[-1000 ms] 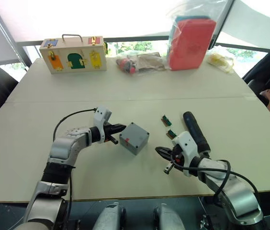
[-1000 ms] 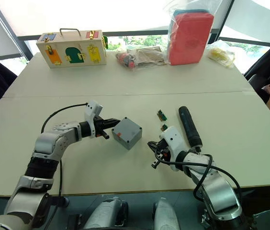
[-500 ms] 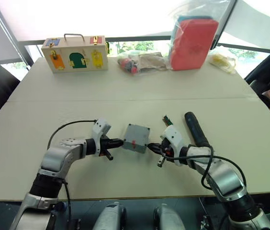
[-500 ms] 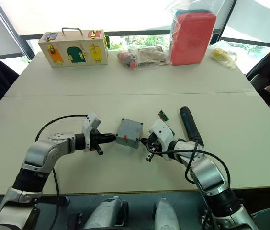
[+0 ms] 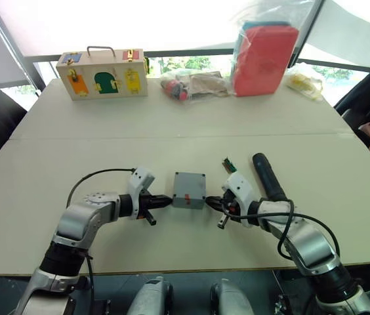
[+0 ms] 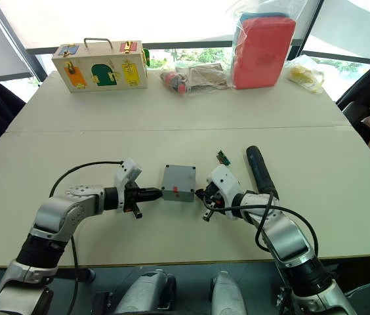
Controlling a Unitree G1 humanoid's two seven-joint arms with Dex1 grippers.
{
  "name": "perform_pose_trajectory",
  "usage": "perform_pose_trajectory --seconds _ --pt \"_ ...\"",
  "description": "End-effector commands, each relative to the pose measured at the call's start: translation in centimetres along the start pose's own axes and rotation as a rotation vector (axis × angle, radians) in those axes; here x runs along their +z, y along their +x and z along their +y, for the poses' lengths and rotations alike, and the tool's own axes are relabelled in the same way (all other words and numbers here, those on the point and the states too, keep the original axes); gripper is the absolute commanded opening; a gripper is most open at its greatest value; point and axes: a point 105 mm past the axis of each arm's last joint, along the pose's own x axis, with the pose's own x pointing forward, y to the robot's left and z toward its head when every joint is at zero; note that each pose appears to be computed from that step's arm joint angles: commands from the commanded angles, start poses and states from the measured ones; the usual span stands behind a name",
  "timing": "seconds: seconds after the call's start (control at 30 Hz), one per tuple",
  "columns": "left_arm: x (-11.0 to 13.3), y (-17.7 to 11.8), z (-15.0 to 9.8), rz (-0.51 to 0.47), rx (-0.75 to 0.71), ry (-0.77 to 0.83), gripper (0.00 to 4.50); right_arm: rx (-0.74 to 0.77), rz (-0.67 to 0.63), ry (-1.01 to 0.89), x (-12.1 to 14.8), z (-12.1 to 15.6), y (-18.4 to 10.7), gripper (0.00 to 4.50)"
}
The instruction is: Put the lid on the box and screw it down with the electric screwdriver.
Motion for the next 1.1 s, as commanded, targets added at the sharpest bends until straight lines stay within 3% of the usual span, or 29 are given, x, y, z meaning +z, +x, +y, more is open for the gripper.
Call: perform_pose_trajectory --seconds 0.03,0.23,0.47,0.6,0.77,1.1 --pt "0.8 0.6 -2.1 -0.017 -0.103 0.035 0.0 0.018 -0.077 -0.016 1.6 0.7 -0.1 0.03" --pt "1.5 -1.3 -0.6 -0.008 -0.057 -0.004 0.0 -0.05 -0.106 0.01 2.1 0.3 -1.9 0.03" --pt "7.1 -6.1 2.9 -0.183 0.176 0.208 0.0 -0.14 -0.228 0.113 3.1 0.9 -6.7 0.03" --pt "9.6 -6.0 1.4 -0.175 0.043 0.264 0.0 -0.228 -0.249 0.212 3.0 -0.5 -8.0 0.03" --pt "9.5 -3.7 -2.3 -0.01 -0.16 0.486 0.0 -0.339 -0.167 0.155 2.0 -2.8 -7.3 0.03" --pt "10.3 -2.8 -4.6 0.039 -0.28 0.623 0.0 -0.379 -0.084 0.185 0.3 -4.5 -6.0 3.7"
